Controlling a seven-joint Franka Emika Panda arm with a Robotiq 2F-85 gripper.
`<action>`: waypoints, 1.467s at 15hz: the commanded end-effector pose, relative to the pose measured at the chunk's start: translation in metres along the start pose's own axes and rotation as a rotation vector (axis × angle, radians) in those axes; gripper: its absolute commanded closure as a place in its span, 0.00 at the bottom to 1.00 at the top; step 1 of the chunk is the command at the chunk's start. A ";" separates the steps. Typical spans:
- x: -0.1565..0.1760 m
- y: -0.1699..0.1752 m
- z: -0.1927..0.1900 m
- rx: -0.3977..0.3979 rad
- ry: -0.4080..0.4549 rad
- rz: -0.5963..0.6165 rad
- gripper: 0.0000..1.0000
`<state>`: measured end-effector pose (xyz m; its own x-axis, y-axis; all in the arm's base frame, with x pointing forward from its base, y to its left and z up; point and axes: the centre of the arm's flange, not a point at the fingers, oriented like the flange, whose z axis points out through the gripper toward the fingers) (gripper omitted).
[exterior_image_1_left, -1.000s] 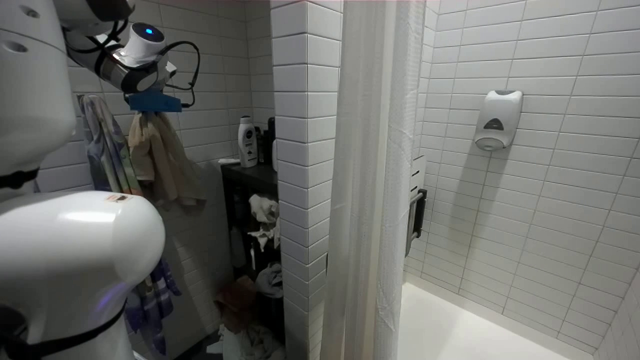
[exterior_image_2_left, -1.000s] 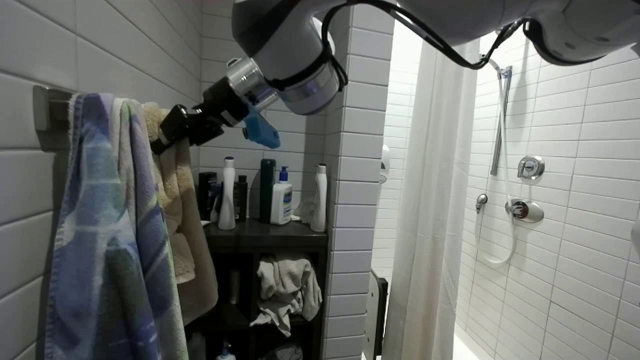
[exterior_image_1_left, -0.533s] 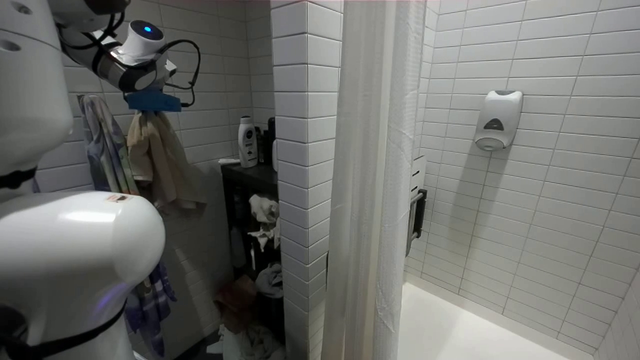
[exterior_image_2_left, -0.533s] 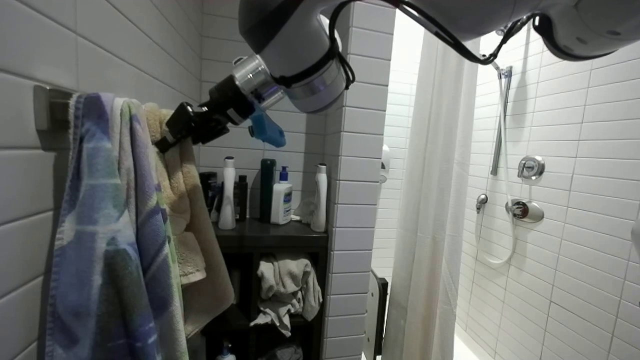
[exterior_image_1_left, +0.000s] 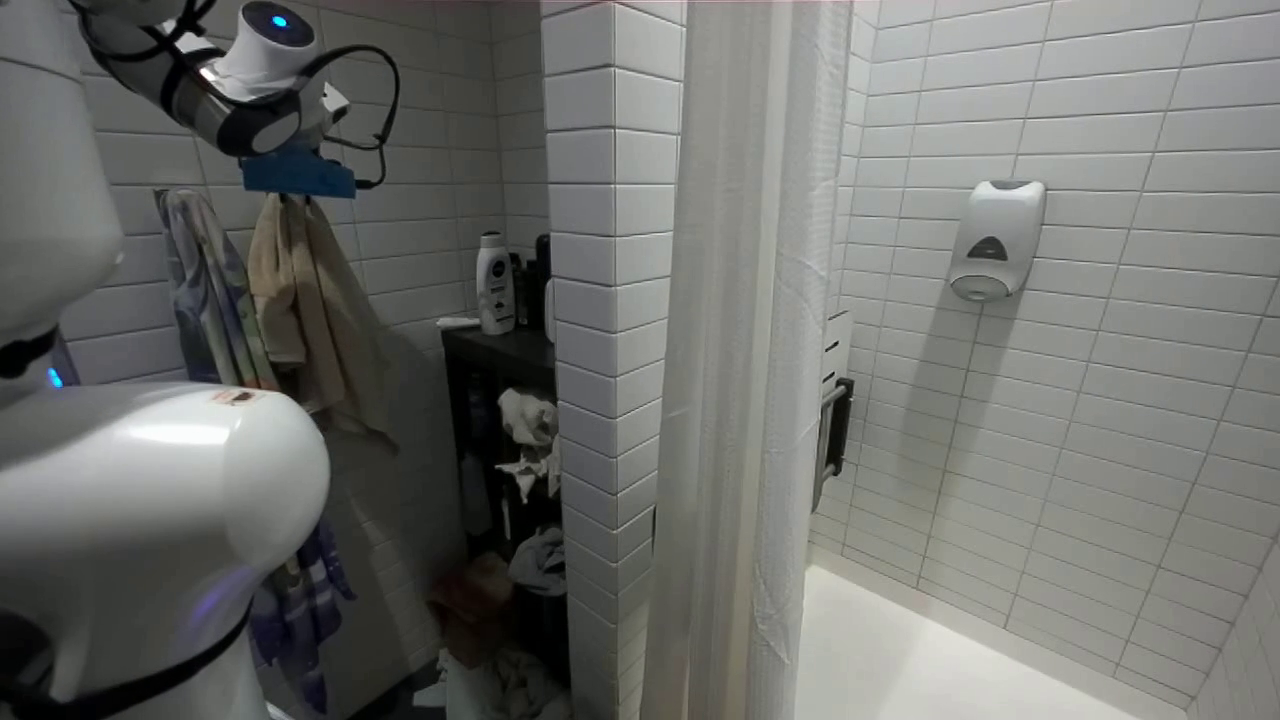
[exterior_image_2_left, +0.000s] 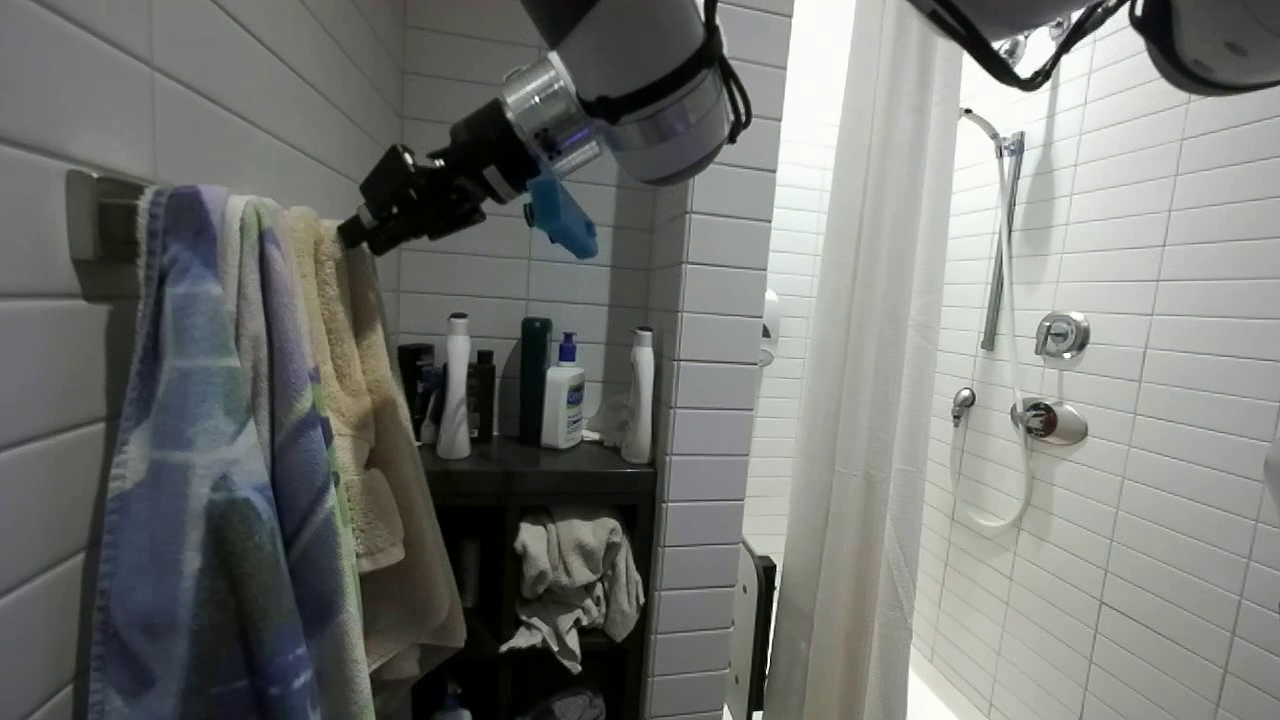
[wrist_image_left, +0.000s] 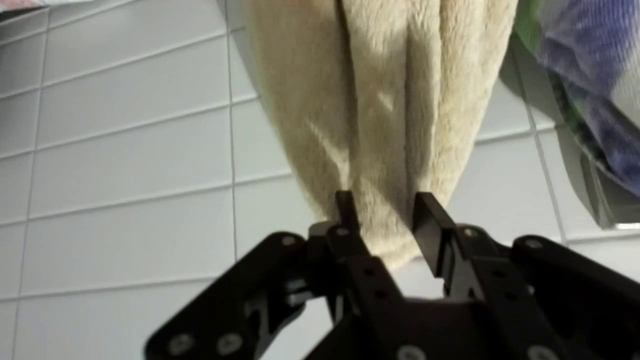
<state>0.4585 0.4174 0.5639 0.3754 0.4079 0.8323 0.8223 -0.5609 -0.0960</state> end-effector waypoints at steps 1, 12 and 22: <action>0.025 0.001 -0.047 -0.034 0.119 0.013 0.90; 0.033 -0.008 -0.059 -0.031 0.128 0.039 0.15; -0.022 -0.007 -0.040 -0.013 0.013 0.131 0.00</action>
<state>0.4374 0.3907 0.5697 0.4463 0.3288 0.8323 0.7665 -0.6205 -0.1659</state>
